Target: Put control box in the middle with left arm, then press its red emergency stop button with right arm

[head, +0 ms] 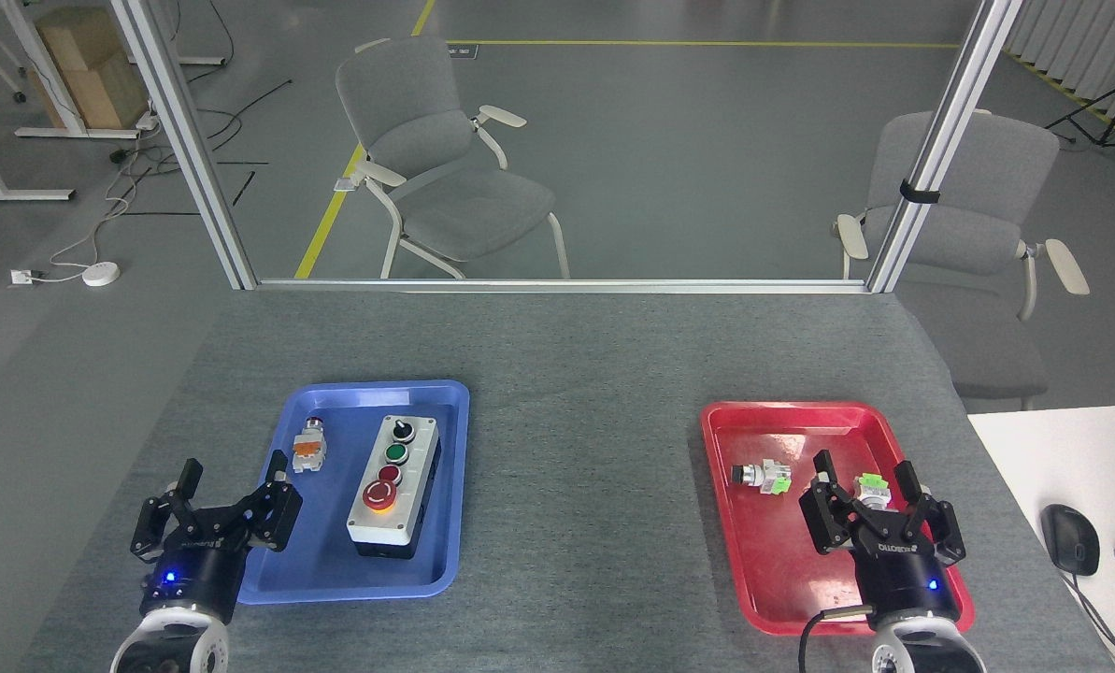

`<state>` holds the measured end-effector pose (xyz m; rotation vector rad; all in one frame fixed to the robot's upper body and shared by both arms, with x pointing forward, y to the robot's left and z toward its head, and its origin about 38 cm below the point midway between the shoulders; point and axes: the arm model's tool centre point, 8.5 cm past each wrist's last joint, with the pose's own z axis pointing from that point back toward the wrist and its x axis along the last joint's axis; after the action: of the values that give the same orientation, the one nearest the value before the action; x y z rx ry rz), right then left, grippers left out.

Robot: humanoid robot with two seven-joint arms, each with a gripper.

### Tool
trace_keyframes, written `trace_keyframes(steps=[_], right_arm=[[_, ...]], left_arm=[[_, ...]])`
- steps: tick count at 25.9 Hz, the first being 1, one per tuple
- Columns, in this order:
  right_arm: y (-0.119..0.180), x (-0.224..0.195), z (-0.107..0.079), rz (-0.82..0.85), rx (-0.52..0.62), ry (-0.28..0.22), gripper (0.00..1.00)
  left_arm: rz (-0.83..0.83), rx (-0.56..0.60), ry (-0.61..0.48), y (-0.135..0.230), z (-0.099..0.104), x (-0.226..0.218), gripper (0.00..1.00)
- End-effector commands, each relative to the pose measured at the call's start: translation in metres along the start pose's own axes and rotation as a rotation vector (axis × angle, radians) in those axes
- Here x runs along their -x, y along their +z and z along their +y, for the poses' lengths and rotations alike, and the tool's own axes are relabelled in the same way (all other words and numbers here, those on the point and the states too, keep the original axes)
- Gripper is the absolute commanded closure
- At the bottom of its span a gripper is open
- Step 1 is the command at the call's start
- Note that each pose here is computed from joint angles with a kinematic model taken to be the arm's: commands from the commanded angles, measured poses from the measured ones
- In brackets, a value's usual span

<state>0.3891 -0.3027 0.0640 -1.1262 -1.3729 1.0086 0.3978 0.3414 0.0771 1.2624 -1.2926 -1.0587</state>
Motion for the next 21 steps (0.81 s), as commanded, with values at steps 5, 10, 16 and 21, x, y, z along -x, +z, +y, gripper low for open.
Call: trace_keyframes(steps=[5, 10, 16, 21], right_arm=[[0.000, 0.000, 0.000, 0.000, 0.000, 0.000, 0.01], [0.001, 0.000, 0.000, 0.002, 0.001, -0.001, 0.01], [0.001, 0.001, 0.000, 0.003, 0.002, -0.003, 0.01], [0.001, 0.001, 0.001, 0.004, 0.000, -0.003, 0.01]], left_arm=[[0.002, -0.003, 0.015, 0.000, 0.000, -0.001, 0.01], [0.006, -0.002, 0.018, -0.001, 0.000, -0.001, 0.01], [-0.003, -0.019, 0.021, -0.002, 0.005, -0.005, 0.01], [-0.031, -0.053, 0.019, 0.002, 0.016, -0.012, 0.01]])
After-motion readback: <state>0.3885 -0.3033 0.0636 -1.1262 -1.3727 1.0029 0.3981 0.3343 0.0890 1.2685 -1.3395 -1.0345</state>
